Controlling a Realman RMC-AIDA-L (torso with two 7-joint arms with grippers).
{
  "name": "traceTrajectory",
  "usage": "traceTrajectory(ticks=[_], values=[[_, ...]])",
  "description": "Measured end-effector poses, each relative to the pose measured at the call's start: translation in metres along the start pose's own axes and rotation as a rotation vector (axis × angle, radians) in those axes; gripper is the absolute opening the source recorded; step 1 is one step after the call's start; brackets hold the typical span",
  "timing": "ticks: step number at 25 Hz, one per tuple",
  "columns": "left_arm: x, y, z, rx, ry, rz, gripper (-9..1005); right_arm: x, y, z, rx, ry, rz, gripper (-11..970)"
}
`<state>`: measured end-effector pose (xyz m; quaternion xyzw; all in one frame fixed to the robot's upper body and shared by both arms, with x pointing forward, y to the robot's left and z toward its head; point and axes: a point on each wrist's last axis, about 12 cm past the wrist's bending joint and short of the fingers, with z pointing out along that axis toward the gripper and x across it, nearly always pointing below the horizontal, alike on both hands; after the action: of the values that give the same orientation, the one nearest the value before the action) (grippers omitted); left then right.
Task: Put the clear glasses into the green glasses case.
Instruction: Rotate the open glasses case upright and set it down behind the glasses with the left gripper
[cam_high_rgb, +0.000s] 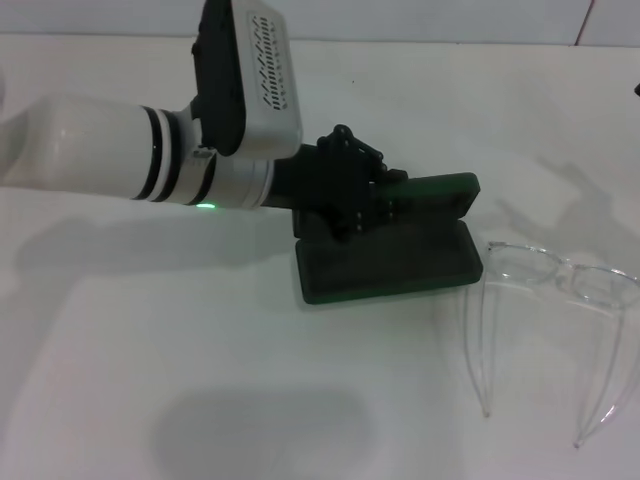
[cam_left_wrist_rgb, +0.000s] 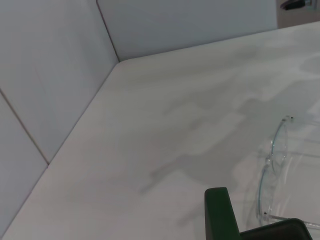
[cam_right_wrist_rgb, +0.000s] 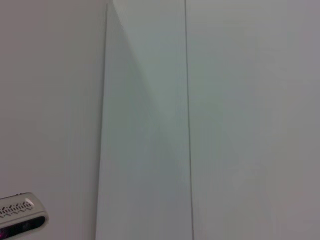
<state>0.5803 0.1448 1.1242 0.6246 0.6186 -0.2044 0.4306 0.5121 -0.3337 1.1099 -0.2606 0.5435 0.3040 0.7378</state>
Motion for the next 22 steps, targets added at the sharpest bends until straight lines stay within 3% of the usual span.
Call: traceTrajectory(ticks=[8, 16, 22], values=[[-0.014, -0.013, 0.017, 0.085, -0.001, 0.065, 203, -0.001, 0.002, -0.008, 0.01, -0.01, -0.004, 871], [-0.02, -0.012, 0.02, 0.079, -0.027, 0.065, 203, -0.002, 0.001, -0.01, 0.011, -0.009, -0.007, 871], [-0.017, -0.012, 0.021, 0.062, -0.026, 0.13, 203, -0.002, 0.002, -0.01, 0.006, -0.01, -0.008, 871]])
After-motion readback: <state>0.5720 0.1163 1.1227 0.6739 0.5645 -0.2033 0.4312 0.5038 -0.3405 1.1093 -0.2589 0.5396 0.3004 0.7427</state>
